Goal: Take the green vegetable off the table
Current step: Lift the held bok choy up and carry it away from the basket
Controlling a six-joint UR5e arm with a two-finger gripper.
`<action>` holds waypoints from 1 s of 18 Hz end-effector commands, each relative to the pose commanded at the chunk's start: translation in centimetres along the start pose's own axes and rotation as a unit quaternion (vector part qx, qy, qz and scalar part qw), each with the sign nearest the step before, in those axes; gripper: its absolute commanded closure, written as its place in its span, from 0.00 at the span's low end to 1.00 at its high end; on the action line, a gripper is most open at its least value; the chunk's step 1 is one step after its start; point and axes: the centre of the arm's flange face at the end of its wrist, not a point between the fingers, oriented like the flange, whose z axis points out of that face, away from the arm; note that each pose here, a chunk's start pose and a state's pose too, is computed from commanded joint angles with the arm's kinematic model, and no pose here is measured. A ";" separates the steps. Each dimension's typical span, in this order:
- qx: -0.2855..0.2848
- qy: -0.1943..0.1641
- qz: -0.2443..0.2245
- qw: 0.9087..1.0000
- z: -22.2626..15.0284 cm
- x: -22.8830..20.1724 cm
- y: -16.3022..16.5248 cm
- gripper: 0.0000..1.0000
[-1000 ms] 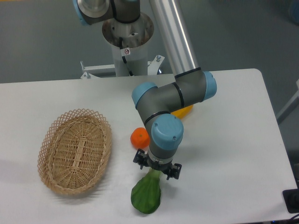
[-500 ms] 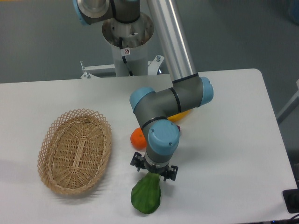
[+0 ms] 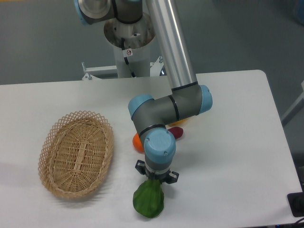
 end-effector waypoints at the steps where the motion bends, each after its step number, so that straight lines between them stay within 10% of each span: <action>1: 0.003 0.000 -0.001 1.000 -0.4 0.0 0.1 1.00; 18: 0.049 -0.065 -0.029 0.996 -13.3 -17.7 13.0 1.00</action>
